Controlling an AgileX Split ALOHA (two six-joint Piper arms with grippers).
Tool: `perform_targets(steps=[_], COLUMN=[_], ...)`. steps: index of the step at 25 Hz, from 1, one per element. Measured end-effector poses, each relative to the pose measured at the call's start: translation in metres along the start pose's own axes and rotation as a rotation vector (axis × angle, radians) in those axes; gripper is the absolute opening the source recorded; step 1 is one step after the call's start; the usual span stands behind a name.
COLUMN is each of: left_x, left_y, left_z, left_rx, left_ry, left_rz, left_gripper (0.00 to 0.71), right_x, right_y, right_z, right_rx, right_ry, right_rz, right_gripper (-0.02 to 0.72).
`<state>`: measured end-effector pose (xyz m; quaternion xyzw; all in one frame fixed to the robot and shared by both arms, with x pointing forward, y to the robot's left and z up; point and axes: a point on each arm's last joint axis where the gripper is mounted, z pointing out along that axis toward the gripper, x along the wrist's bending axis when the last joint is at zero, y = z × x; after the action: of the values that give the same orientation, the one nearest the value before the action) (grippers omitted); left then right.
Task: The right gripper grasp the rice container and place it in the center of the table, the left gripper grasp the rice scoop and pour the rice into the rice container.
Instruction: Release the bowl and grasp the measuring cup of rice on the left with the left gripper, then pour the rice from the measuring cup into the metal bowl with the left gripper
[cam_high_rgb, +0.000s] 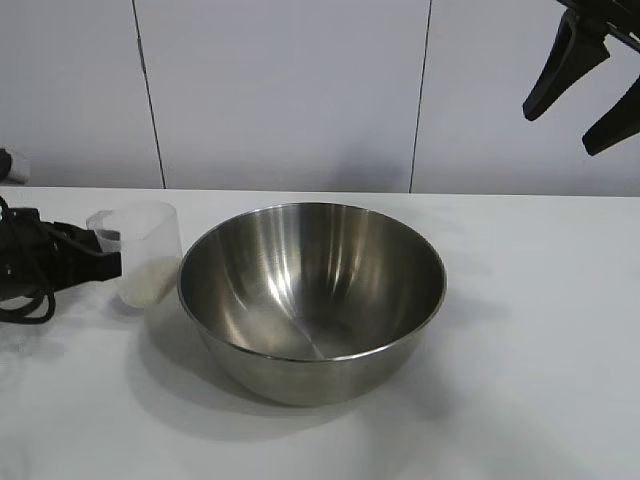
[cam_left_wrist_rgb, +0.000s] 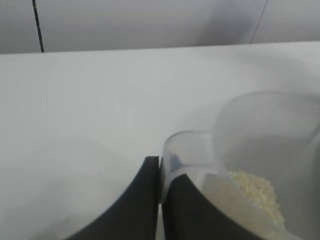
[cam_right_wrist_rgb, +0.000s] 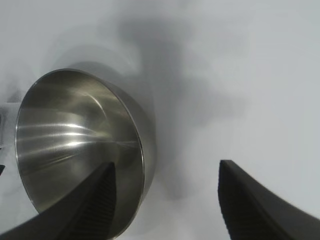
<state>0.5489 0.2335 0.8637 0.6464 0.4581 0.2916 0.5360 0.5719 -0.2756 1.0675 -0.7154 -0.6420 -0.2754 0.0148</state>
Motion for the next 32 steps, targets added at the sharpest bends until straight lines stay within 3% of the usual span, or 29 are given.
perform_targets(steps=[5, 11, 15, 19, 26, 32], left_x=[-0.005, -0.016, -0.025, -0.049, -0.095, -0.114], left_y=[0.024, 0.058, 0.089, 0.105, 0.101, 0.100], left_z=[-0.005, -0.022, -0.038, -0.048, -0.046, -0.018], left_rx=[-0.044, 0.038, 0.021, 0.025, 0.062, 0.075], left_ry=[-0.034, -0.080, -0.103, -0.165, -0.301, -0.368], left_rz=[-0.014, 0.097, 0.121, 0.175, 0.239, 0.266], left_gripper=[0.006, 0.006, 0.006, 0.006, 0.006, 0.006], right_x=[0.000, 0.000, 0.000, 0.000, 0.000, 0.000], right_y=[0.000, 0.000, 0.000, 0.000, 0.000, 0.000], right_z=[0.000, 0.000, 0.000, 0.000, 0.000, 0.000], right_rx=[0.000, 0.000, 0.000, 0.000, -0.001, -0.001], right_ry=[0.000, 0.000, 0.000, 0.000, 0.000, 0.000], right_rz=[0.000, 0.000, -0.003, -0.003, -0.014, -0.019], right_gripper=[0.412, 0.412, 0.412, 0.412, 0.412, 0.412])
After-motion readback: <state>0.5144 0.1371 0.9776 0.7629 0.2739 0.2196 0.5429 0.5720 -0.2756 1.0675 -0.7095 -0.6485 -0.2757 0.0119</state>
